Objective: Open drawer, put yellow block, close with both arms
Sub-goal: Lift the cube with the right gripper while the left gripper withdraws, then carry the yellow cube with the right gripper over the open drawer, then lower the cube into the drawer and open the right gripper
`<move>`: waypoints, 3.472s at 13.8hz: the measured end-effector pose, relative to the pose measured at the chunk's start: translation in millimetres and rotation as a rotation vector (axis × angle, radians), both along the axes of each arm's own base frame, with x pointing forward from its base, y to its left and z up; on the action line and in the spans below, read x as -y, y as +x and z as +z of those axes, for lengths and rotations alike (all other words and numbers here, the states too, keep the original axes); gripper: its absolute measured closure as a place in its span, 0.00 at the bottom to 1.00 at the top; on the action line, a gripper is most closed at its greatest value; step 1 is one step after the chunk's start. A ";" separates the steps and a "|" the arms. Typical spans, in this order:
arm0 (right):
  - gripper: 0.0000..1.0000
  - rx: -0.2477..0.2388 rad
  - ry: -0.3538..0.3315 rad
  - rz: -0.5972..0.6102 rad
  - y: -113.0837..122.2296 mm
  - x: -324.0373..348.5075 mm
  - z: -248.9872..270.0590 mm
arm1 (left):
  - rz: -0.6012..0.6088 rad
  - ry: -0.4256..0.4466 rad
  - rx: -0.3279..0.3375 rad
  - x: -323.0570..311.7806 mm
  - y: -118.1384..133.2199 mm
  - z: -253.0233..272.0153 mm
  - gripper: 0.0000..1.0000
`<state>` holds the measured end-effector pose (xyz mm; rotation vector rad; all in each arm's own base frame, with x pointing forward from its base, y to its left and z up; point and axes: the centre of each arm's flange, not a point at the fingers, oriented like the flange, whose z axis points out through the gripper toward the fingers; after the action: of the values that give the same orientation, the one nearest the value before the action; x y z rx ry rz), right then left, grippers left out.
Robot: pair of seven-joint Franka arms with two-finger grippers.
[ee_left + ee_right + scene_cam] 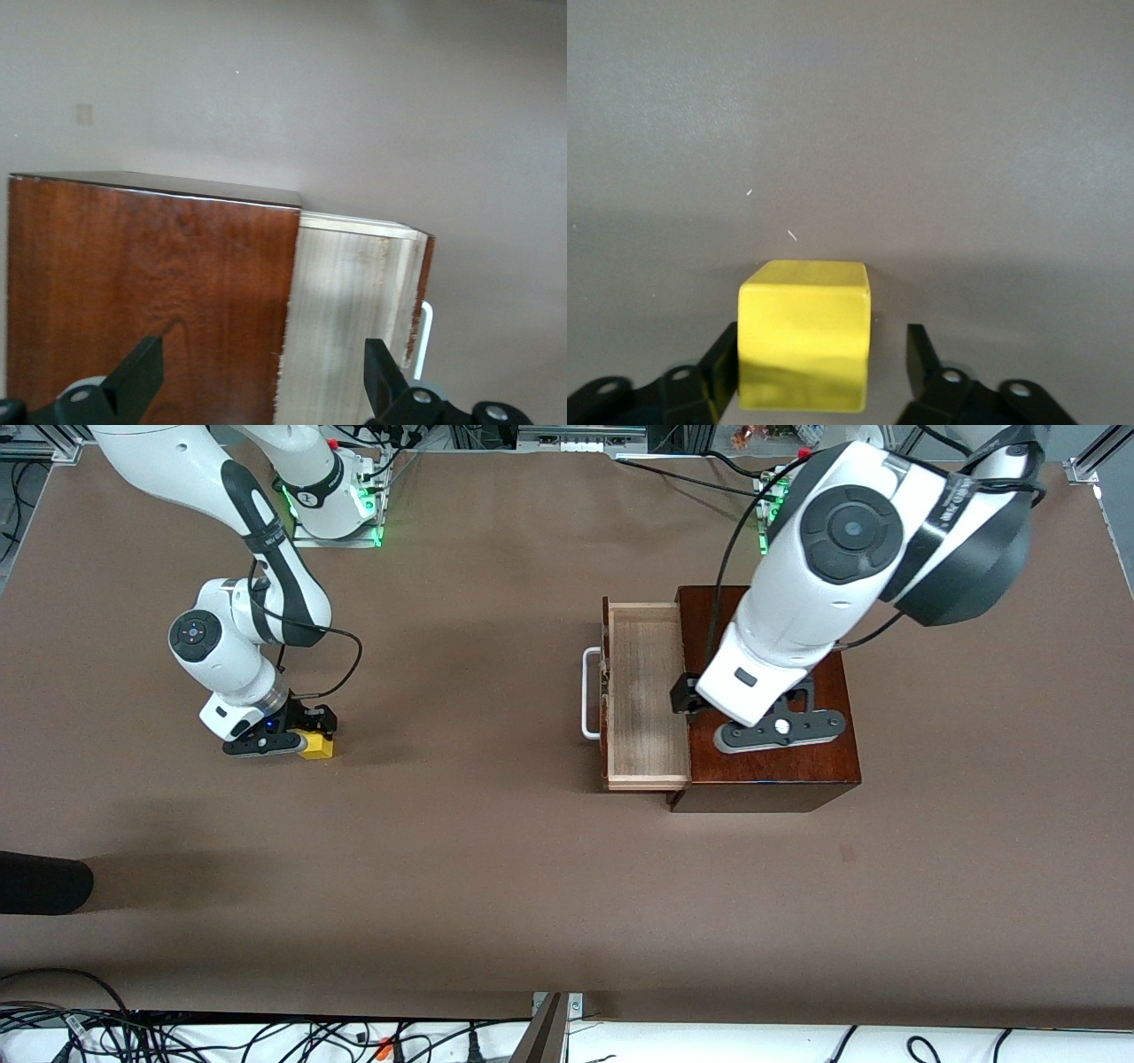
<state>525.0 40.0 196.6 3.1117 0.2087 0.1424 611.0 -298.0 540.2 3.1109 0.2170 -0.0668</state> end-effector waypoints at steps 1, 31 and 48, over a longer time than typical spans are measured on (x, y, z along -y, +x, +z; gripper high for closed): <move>0.21 0.002 0.000 0.000 0.8 -0.2 0.7 | -0.004 -0.010 -0.004 -13.4 3.3 4.3 0.00; 0.45 -0.132 0.034 0.811 -72.8 -470.9 299.8 | -0.238 0.022 -0.009 -234.1 -46.5 78.4 0.00; 0.45 0.097 -0.107 1.259 -78.8 -590.7 169.3 | -0.240 0.022 -0.012 -233.1 -45.9 76.4 0.00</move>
<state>446.2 630.7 365.9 2.3411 1.9744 0.2587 565.1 -64.9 616.6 3.1418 -0.1571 -0.0875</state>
